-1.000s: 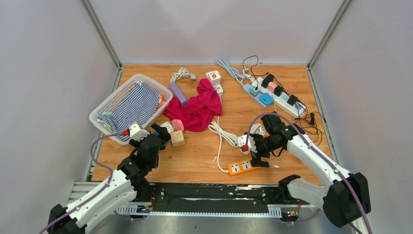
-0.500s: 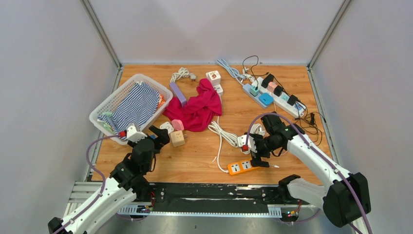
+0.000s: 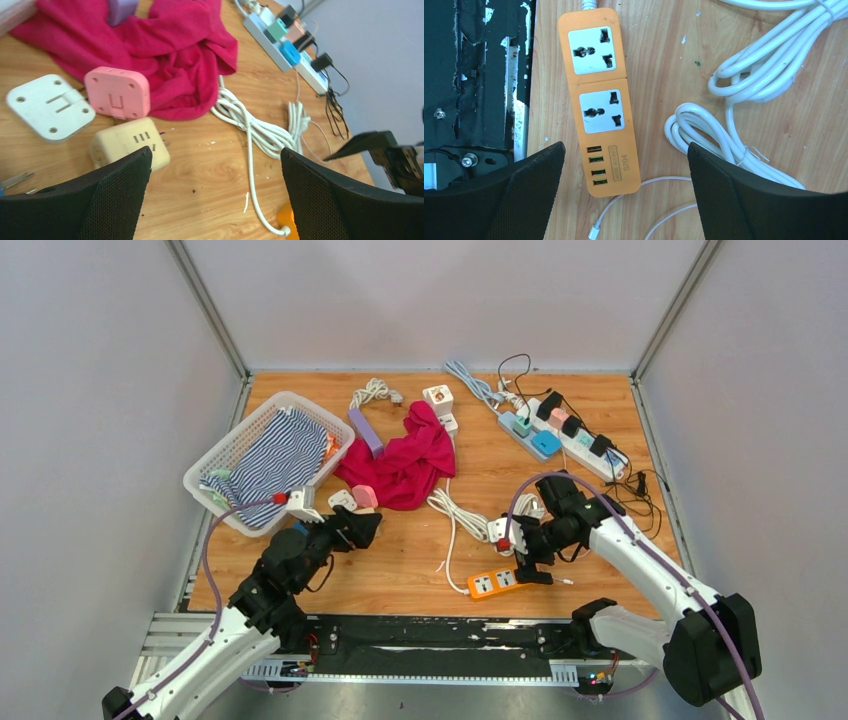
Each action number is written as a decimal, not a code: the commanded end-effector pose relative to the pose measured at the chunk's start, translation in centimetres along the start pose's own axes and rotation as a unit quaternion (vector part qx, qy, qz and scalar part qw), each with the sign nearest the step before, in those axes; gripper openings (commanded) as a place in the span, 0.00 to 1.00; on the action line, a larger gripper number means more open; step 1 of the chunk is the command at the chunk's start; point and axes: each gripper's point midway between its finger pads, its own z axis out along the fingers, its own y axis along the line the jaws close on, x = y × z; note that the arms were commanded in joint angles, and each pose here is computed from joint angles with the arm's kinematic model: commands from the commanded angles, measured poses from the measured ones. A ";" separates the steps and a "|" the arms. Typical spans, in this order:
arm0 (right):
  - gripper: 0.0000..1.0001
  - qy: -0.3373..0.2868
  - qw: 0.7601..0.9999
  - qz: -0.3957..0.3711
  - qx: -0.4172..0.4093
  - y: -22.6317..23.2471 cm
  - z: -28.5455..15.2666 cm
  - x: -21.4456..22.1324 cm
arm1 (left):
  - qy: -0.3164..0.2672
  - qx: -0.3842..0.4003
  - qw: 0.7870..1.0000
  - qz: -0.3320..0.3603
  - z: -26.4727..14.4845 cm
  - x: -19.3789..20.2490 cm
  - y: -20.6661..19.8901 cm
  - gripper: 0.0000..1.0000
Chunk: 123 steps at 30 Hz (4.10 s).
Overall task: Pull the plug off the socket
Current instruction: Pick up the socket from the corner of the board.
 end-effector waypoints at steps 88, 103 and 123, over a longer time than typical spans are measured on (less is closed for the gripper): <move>0.00 -0.083 0.989 -0.039 -0.115 4.4 -1.8 -5.3 | 0.169 0.498 0.792 0.309 -2.9 13.4 -21.6 1.00; 0.00 -0.093 0.989 -0.032 -0.113 4.3 -1.9 -5.5 | 0.215 0.447 0.808 0.317 -0.3 17.6 -21.9 0.97; 0.00 -0.098 0.989 -0.019 -0.110 4.0 -1.9 -5.5 | 0.202 0.432 0.819 0.319 0.8 19.0 -22.5 0.74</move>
